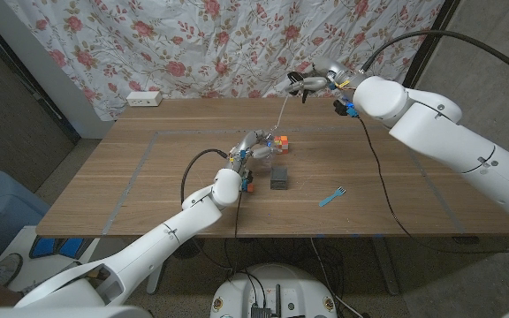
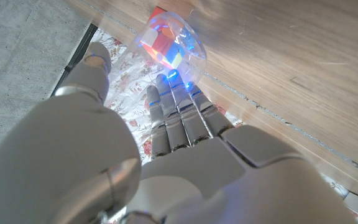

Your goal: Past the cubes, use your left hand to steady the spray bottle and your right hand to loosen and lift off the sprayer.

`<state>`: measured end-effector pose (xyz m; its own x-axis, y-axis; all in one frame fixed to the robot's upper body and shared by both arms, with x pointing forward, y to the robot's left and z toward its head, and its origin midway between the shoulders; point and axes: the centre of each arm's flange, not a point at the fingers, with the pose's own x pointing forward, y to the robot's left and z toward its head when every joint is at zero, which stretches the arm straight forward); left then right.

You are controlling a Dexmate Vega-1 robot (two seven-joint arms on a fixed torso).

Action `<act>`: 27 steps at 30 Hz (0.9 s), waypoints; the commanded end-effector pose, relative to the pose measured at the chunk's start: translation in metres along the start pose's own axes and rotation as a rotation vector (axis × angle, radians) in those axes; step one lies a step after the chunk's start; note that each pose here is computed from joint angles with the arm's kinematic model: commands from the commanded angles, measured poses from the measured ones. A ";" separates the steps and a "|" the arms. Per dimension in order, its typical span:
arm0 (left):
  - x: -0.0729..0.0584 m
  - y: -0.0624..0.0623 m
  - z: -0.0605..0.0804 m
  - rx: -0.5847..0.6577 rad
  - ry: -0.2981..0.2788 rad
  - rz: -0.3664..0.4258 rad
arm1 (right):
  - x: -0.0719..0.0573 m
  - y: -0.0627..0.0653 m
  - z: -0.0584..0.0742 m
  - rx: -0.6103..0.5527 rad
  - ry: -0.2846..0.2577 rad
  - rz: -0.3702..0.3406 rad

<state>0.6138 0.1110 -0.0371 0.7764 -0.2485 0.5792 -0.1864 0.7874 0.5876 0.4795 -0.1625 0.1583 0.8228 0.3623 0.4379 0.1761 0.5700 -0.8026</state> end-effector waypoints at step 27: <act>-0.015 0.021 -0.011 -0.056 0.046 0.066 | -0.010 -0.035 -0.029 -0.051 0.092 -0.110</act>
<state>0.6093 0.1276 -0.0381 0.7875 -0.2060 0.5809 -0.2103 0.7962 0.5674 0.4745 -0.1934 0.1665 0.8271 0.2763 0.4894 0.2562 0.5898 -0.7659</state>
